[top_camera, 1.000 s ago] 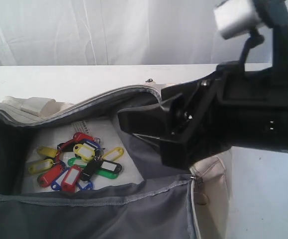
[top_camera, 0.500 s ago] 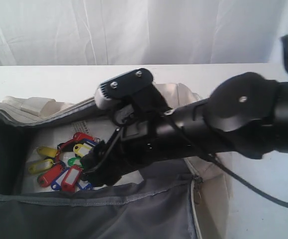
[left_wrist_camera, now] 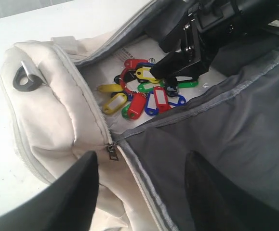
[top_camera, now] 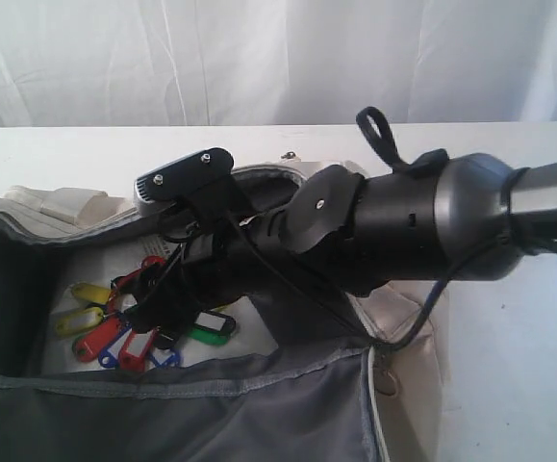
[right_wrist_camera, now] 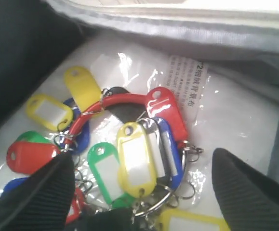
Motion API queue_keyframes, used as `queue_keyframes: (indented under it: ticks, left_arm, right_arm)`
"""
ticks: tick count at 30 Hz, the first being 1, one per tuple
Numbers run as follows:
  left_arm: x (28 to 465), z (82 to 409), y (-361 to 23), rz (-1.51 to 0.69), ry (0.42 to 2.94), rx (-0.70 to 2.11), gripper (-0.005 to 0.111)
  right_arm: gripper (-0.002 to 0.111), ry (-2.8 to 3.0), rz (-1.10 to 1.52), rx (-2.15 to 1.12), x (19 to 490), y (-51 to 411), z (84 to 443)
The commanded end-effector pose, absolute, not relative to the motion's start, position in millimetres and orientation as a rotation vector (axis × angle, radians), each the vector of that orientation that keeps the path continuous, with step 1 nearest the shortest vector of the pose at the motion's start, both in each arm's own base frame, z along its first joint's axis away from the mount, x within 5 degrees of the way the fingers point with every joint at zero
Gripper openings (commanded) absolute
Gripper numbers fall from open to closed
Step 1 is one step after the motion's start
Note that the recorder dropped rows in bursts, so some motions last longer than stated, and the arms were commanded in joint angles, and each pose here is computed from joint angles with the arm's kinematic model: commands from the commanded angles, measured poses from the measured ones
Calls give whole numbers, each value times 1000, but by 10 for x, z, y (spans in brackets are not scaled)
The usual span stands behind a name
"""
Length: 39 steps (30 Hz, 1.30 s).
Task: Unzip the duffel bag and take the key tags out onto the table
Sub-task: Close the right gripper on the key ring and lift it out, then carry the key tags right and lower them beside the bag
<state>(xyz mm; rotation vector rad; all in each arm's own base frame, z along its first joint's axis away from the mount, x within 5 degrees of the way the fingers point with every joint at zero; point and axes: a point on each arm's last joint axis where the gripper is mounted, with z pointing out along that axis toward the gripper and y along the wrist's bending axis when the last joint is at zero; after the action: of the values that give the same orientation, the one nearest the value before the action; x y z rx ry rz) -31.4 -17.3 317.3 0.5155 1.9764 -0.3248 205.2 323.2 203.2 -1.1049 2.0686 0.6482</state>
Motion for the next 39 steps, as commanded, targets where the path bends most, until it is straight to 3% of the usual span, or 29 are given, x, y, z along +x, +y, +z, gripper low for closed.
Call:
queue_keyframes:
  ticks: [1, 7, 9, 15, 16, 27, 39]
  left_arm:
    - [-326, 3162, -167, -326, 1980, 514, 57]
    - [-325, 3162, -166, -324, 1981, 513, 57]
    - [-325, 3162, -166, -324, 1981, 513, 57]
    - [-326, 3160, -164, -321, 1983, 514, 57]
    - [-326, 3160, -164, -321, 1983, 514, 57]
    - [-325, 3160, -163, -319, 1983, 513, 57]
    - [-343, 3126, -159, -316, 2023, 529, 57]
  right_arm:
    - [73, 2082, 621, -1092, 2111, 3291, 1922]
    - [73, 2114, 605, -1173, 2158, 3408, 1677]
    - [68, 2115, 601, -1207, 2161, 3465, 1597]
    - [6, 2091, 606, -1216, 2151, 3511, 1634]
    - [0, 2074, 612, -1206, 2151, 3507, 1708]
    - [0, 1797, 707, -1057, 1999, 3237, 2892]
    - [0, 1559, 763, -960, 1730, 2780, 3774]
